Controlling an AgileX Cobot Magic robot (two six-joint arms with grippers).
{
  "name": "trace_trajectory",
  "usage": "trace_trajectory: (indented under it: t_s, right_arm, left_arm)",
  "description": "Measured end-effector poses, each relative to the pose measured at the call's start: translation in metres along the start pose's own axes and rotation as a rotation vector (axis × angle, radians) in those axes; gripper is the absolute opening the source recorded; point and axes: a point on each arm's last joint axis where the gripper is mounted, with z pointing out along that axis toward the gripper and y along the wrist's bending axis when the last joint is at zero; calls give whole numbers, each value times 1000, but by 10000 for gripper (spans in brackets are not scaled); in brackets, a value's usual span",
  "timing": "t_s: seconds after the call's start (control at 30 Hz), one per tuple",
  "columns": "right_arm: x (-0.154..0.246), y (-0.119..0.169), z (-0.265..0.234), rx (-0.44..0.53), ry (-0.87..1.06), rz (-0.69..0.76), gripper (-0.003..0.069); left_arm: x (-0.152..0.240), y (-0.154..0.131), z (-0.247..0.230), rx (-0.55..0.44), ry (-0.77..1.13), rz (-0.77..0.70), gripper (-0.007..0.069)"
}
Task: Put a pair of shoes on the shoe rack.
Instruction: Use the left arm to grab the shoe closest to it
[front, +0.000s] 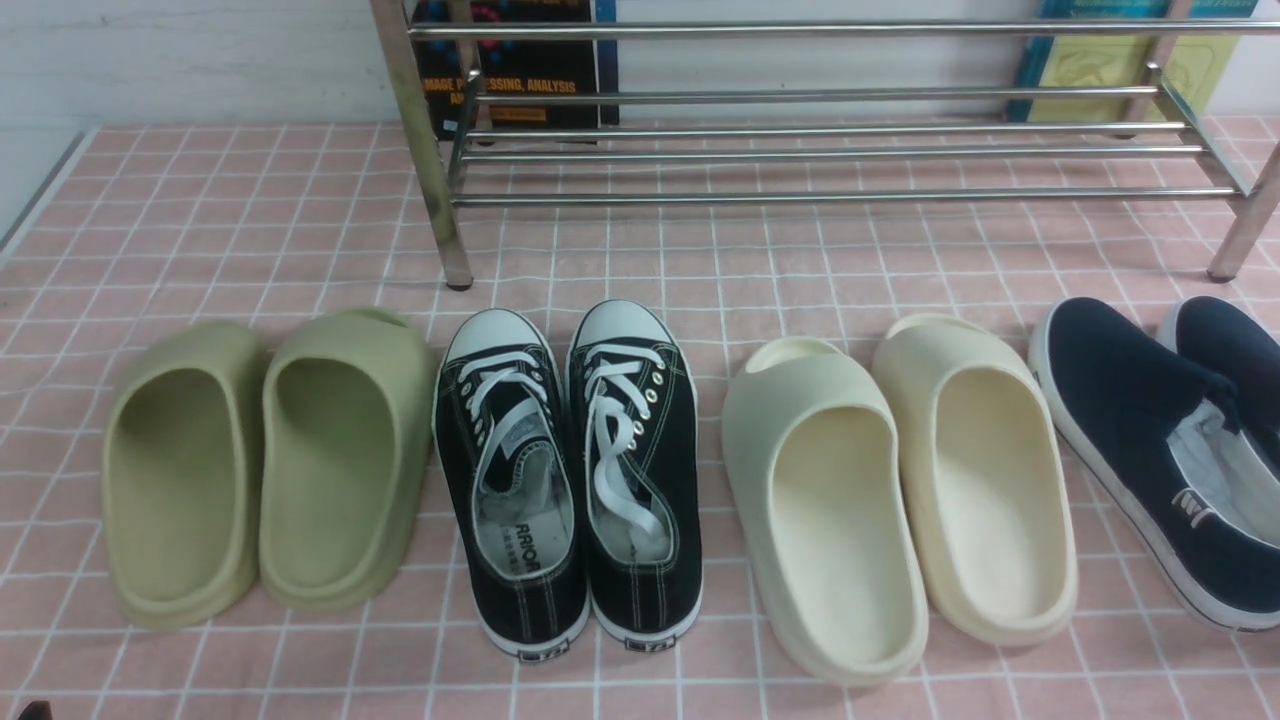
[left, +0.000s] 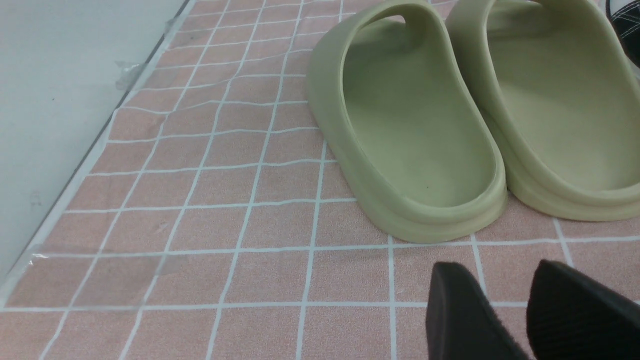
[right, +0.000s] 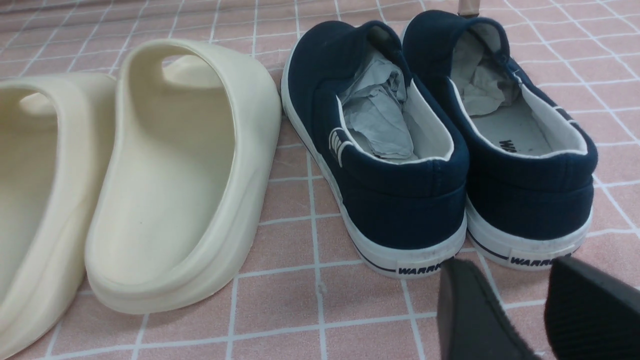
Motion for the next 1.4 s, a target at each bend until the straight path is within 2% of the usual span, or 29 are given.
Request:
trace_trajectory:
  t_s: [0.33,0.5,0.73,0.87,0.97,1.2,1.4]
  right_arm:
    - [0,0,0,0,0,0,240]
    - [0,0,0,0,0,0,240]
    - [0,0,0,0,0,0,240]
    - [0,0,0,0,0,0,240]
    - [0,0,0,0,0,0,240]
    - [0,0,0,0,0,0,240]
    - [0,0,0,0,0,0,240]
  left_arm:
    - [0,0,0,1,-1,-3,240]
    - [-3,-3,0,30,-33,-112,240]
    - [-36,-5,-8,190,-389,-624,240]
    - [-50,-2,-15,273,-542,-819,240]
    - [-55,-1,-19,311,-607,-888,240]
    - [-63,2,-26,360,-722,-940,240]
    - [-62,1,-23,345,-672,-945,239]
